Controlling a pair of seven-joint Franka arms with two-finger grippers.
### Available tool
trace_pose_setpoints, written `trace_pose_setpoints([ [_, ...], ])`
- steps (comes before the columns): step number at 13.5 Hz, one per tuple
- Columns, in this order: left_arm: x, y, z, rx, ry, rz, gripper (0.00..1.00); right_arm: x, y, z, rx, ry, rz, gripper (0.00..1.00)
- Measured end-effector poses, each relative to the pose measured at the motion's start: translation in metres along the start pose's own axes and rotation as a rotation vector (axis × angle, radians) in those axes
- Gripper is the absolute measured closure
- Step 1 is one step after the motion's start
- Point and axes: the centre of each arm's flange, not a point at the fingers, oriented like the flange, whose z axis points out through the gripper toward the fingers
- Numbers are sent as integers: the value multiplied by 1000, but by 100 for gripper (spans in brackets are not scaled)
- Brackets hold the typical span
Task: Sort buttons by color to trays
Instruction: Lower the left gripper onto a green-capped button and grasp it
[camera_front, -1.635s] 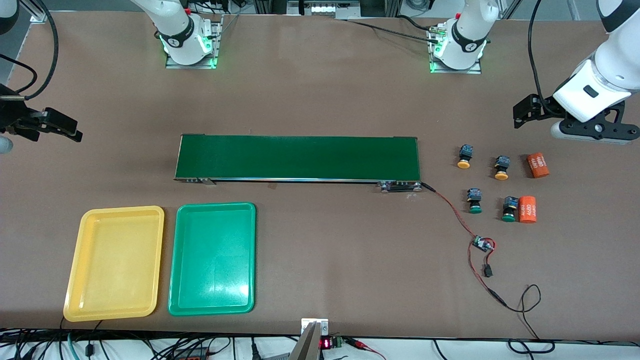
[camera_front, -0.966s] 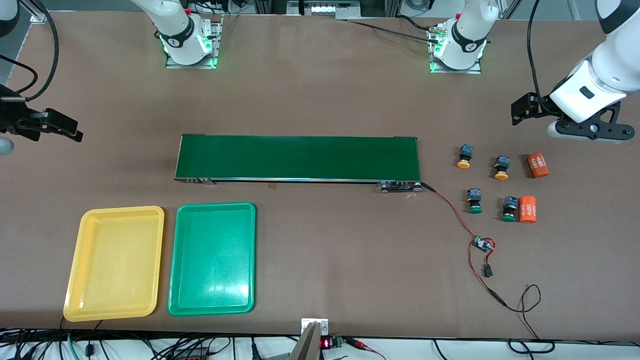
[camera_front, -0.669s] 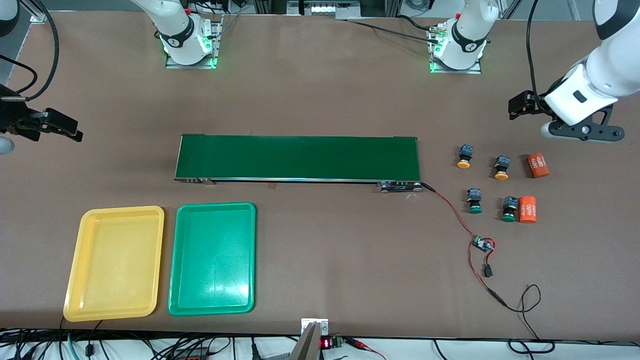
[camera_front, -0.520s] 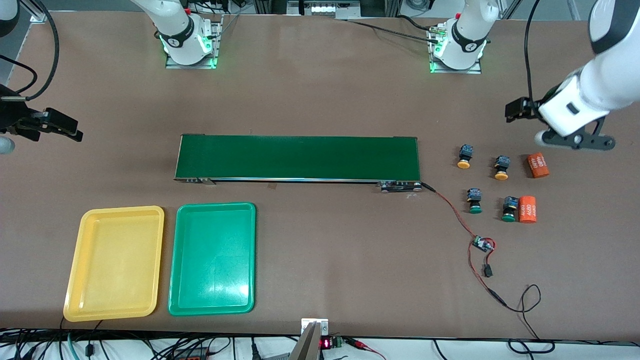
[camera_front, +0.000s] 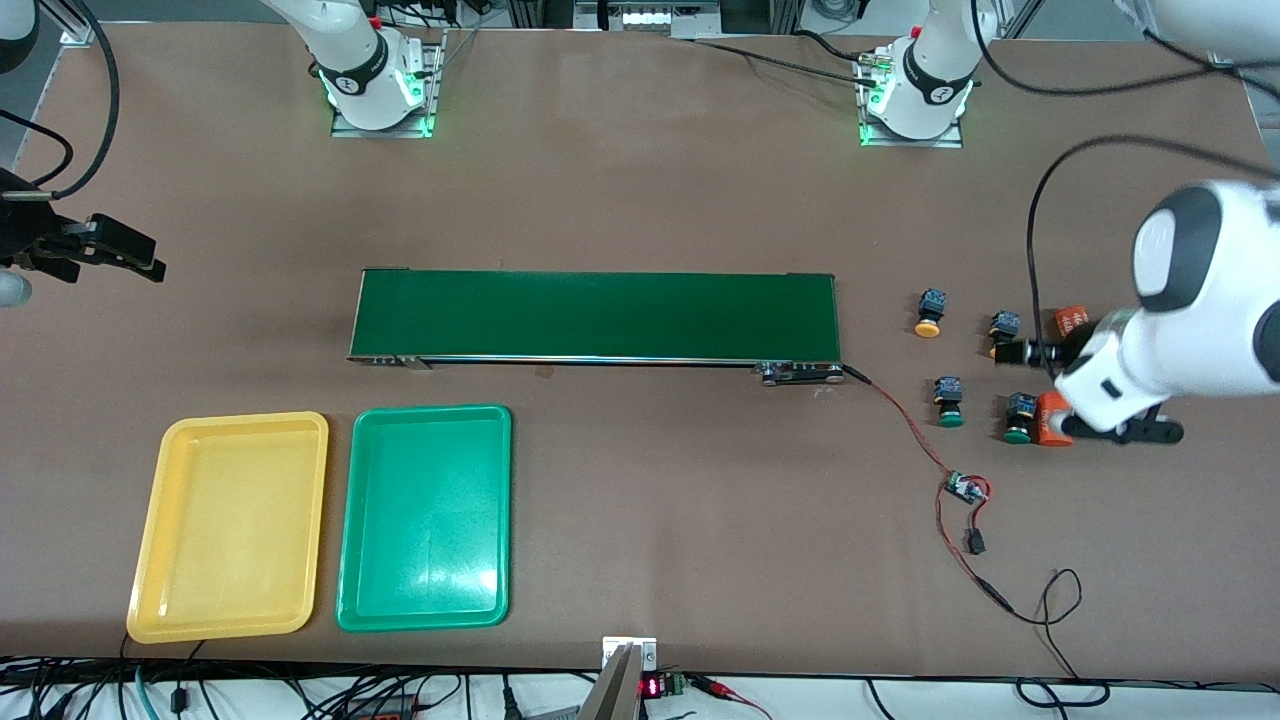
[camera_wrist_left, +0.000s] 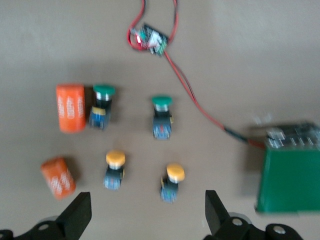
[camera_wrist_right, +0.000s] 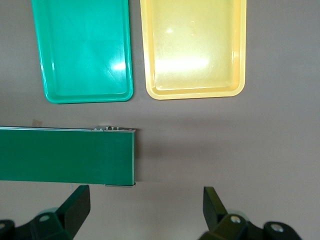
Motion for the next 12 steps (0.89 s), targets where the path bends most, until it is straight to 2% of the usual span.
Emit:
trace_pose_setpoints([
  [3, 24, 1, 63, 7, 84, 7, 0, 0, 0, 0, 0, 0, 0, 0],
  [7, 21, 8, 140, 4, 190, 22, 0, 0, 1, 0, -1, -2, 1, 0],
  [11, 0, 11, 194, 5, 156, 32, 3, -1, 1, 3, 0, -11, 2, 0],
  [12, -4, 11, 203, 4, 169, 33, 3, -1, 1, 4, 0, -12, 2, 0],
])
